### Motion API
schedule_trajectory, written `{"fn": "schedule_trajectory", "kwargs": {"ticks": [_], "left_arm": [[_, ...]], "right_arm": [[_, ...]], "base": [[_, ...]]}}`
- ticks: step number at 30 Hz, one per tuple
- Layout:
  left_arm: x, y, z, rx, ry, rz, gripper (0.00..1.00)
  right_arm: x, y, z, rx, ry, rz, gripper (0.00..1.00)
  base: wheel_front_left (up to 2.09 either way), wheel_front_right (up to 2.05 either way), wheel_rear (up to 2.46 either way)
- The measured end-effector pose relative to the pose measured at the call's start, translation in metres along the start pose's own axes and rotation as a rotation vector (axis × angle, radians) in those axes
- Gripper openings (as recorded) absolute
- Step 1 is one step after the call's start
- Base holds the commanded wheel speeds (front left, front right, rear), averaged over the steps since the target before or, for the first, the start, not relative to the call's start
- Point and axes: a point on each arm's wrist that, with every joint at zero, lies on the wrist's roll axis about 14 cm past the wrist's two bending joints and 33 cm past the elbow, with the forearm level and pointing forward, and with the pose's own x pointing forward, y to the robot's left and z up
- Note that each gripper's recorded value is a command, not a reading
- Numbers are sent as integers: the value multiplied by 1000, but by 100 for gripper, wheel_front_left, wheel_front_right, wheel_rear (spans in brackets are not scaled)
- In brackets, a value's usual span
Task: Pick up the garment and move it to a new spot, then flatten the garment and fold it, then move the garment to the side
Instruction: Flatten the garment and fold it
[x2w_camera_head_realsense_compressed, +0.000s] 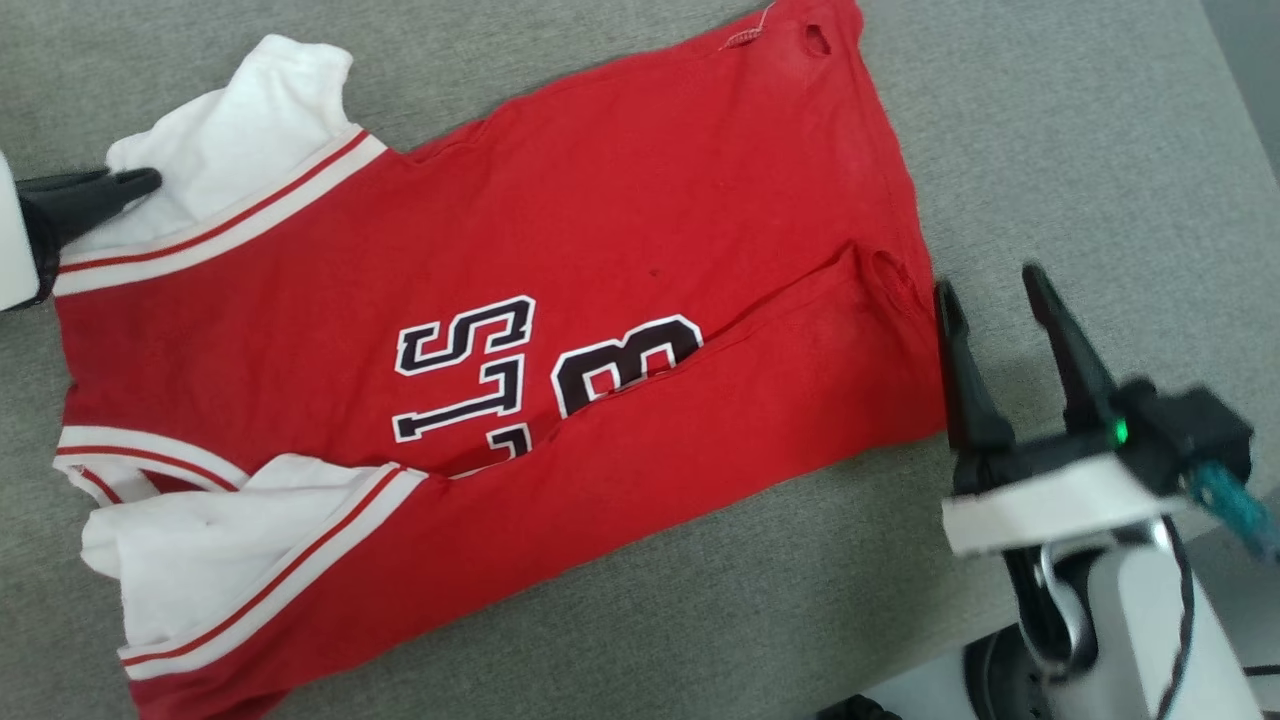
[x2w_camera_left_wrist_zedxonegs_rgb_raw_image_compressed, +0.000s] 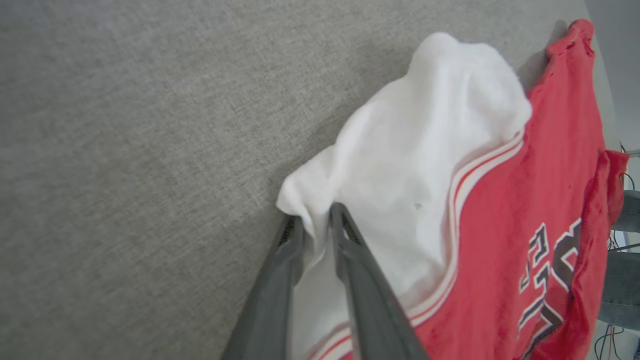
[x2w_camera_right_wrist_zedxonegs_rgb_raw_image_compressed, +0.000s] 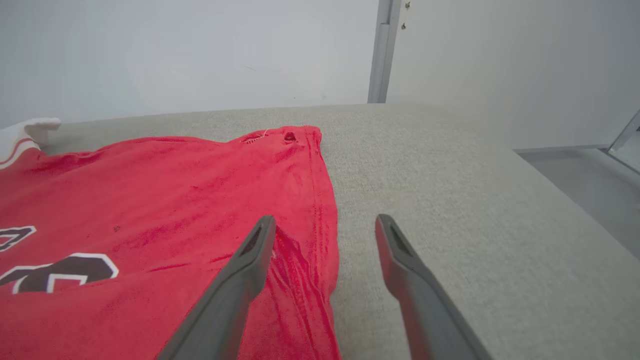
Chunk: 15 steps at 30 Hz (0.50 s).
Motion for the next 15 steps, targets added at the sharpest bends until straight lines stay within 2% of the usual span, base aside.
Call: {"fn": "schedule_trajectory", "kwargs": {"ticks": [4,10,13,15], "left_arm": [[1,-6,0,14,-21,-16,0],[0,-16,2,42,-53,-44,0],[-1,-17,-2,53,-60,-48,0],[-4,-17,-2,53,-73,-48,0]], "right_arm": [[30,13,12,-58,20,53,100],[82,27,7,-144,215,122,100],[111,20,11,-189,286,118,100],[124,19,2,-175,366,118,100]], "base": [[0,0,0],[0,0,0],[0,0,0],[0,0,0]]}}
